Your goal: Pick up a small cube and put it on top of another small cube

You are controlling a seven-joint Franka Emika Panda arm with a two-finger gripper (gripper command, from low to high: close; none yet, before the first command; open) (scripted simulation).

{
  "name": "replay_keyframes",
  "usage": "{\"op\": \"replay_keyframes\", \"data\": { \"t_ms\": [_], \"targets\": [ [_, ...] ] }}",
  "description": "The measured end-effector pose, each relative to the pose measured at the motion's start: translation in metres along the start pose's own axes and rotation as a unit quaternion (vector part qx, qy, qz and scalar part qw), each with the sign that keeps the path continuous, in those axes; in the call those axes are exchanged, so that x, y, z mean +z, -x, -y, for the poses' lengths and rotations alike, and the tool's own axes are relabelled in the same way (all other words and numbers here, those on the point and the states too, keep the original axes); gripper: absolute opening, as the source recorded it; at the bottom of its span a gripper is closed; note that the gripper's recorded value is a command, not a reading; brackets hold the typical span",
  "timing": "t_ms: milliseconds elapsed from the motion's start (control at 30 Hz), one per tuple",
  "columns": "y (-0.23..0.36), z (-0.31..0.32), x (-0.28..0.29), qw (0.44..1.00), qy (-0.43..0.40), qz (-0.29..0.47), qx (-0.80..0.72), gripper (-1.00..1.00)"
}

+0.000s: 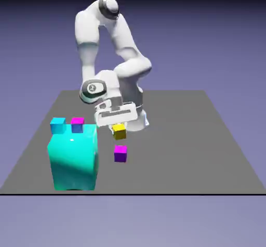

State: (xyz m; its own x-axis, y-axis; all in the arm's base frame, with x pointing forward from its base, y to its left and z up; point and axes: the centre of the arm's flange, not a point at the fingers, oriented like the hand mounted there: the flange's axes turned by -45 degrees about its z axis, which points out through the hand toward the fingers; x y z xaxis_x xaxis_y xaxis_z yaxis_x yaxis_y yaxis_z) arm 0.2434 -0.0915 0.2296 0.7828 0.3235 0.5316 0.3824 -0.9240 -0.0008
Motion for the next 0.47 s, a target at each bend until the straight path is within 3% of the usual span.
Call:
{"op": "replay_keyframes", "data": {
  "t_ms": [400,433,467],
  "targets": [
    [0.011,0.000,0.067,1.000,0.000,0.000,0.000,-1.00],
    [0.011,0.000,0.067,1.000,0.000,0.000,0.000,1.00],
    [0.011,0.000,0.067,1.000,0.001,0.000,0.000,1.00]
  ]
}}
